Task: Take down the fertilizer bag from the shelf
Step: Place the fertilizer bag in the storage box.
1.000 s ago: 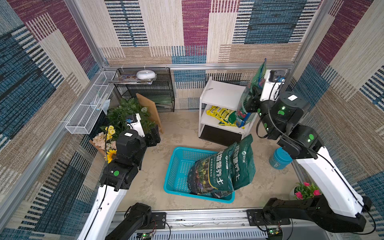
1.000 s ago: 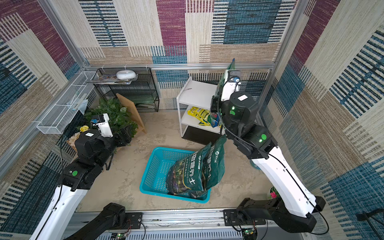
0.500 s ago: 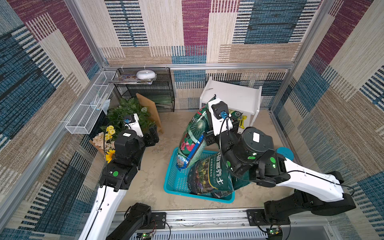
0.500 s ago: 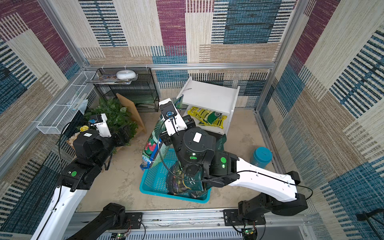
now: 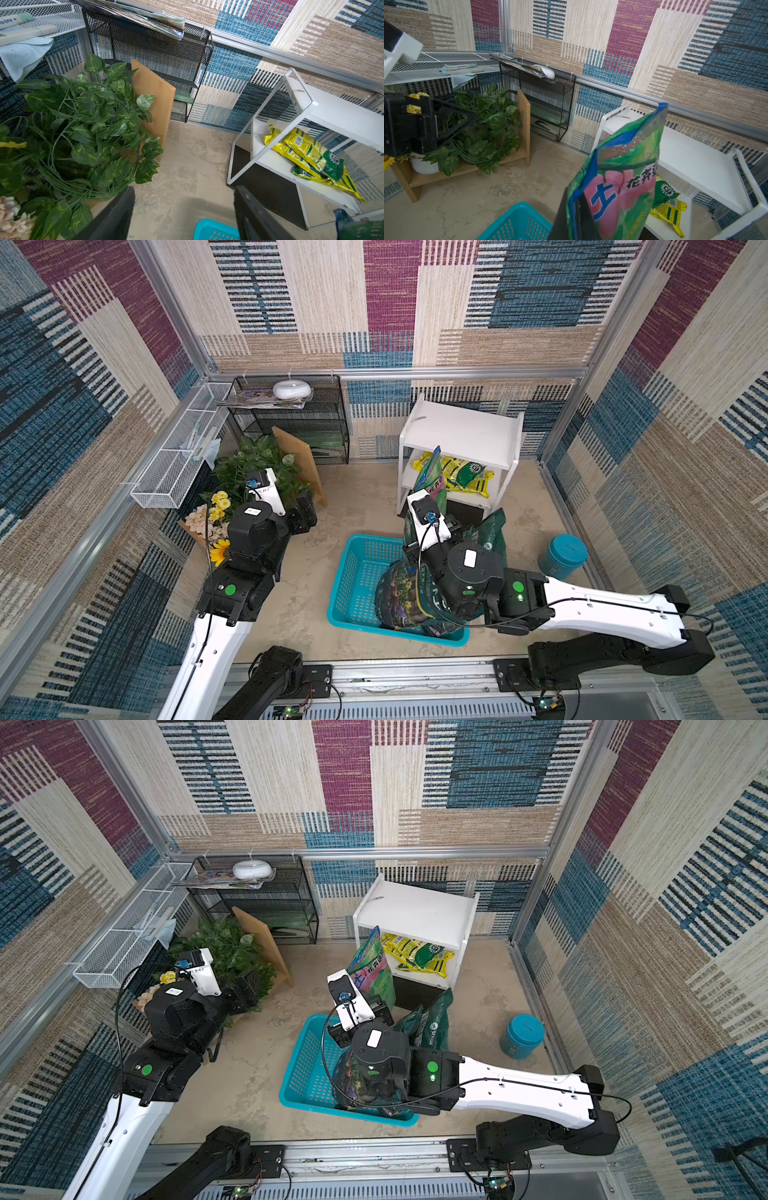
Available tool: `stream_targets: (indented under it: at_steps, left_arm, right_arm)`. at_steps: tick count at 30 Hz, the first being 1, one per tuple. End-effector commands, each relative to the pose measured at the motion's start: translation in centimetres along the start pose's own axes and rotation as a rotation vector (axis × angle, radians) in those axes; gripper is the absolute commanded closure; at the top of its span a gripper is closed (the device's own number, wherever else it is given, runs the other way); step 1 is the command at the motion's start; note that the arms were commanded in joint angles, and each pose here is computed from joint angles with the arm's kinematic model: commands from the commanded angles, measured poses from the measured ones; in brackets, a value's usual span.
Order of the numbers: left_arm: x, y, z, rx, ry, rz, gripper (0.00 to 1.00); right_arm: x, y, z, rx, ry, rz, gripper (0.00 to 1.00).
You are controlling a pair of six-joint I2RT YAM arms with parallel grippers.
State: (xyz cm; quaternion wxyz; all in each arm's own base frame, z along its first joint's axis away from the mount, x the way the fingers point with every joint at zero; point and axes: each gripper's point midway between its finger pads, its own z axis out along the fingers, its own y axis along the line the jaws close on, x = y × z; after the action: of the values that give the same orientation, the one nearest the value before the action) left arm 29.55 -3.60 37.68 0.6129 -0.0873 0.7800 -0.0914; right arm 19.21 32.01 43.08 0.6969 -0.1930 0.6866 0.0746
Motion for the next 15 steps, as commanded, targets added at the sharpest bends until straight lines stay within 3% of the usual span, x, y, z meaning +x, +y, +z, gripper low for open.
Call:
stream_targets:
  at_steps: [1, 9, 15]
  left_arm:
    - [-0.8, 0.0, 0.0, -0.005, -0.034, 0.001, 0.21]
    - [-0.8, 0.1, -0.1, -0.007, -0.035, 0.002, 0.21]
    - [-0.8, 0.1, -0.1, -0.005, -0.037, 0.001, 0.21]
  right_arm:
    - [-1.0, 0.0, -0.2, -0.017, -0.057, 0.169, 1.00]
    - [2.8, 2.1, 0.4, -0.058, -0.008, 0.169, 1.00]
    - [8.2, 4.1, 1.0, -0.075, 0.079, 0.165, 1.00]
